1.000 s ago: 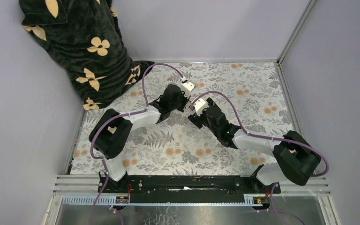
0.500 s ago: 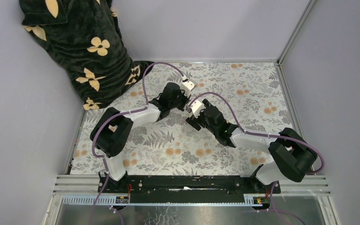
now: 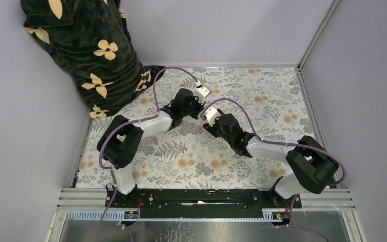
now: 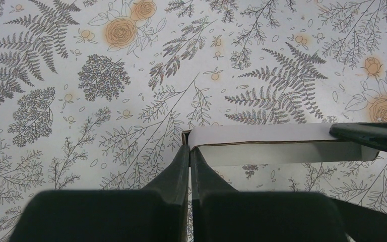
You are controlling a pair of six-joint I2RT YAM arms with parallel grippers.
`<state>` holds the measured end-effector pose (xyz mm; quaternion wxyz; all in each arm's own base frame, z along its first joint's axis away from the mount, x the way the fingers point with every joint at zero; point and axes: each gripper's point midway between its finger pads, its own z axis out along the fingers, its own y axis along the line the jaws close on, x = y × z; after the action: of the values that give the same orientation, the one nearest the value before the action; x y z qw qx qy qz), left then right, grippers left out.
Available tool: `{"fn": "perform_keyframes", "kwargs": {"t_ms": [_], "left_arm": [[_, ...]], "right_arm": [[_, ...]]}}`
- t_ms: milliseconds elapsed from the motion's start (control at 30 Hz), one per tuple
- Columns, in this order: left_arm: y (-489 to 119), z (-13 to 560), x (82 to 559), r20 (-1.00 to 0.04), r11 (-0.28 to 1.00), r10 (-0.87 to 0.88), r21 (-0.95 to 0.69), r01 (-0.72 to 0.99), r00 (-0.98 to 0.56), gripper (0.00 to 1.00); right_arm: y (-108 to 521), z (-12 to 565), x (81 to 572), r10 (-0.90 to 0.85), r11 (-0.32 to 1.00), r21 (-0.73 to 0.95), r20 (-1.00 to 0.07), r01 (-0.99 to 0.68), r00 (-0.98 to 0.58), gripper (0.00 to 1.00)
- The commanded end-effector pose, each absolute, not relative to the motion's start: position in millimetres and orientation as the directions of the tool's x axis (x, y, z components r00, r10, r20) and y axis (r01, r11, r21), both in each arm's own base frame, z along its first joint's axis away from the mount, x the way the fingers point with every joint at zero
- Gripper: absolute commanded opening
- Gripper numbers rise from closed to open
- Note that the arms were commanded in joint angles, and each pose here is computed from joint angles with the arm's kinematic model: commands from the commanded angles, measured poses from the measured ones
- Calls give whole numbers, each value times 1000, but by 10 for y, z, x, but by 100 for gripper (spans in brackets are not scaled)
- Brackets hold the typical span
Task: Fold the paper box
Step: Close the paper box at the center of the board.
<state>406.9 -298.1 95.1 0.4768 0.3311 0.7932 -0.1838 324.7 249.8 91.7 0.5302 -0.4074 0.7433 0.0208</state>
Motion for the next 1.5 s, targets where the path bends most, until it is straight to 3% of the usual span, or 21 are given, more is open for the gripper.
{"fn": "perform_keyframes", "kwargs": {"t_ms": [0, 1133, 1467], "left_arm": [[-2940, 733, 4006, -842, 702, 390, 10, 712, -372, 4], [-2879, 1045, 3908, -882, 719, 252, -105, 687, -399, 5], [-2846, 1240, 4049, -892, 702, 149, -208, 682, -426, 14]], "right_arm": [[2608, 1005, 3275, -550, 671, -369, -829, -643, -98, 55], [2618, 543, 3238, -643, 620, -397, -751, -676, -148, 41], [2630, 525, 3256, -643, 627, -389, -748, -675, -167, 41]]}}
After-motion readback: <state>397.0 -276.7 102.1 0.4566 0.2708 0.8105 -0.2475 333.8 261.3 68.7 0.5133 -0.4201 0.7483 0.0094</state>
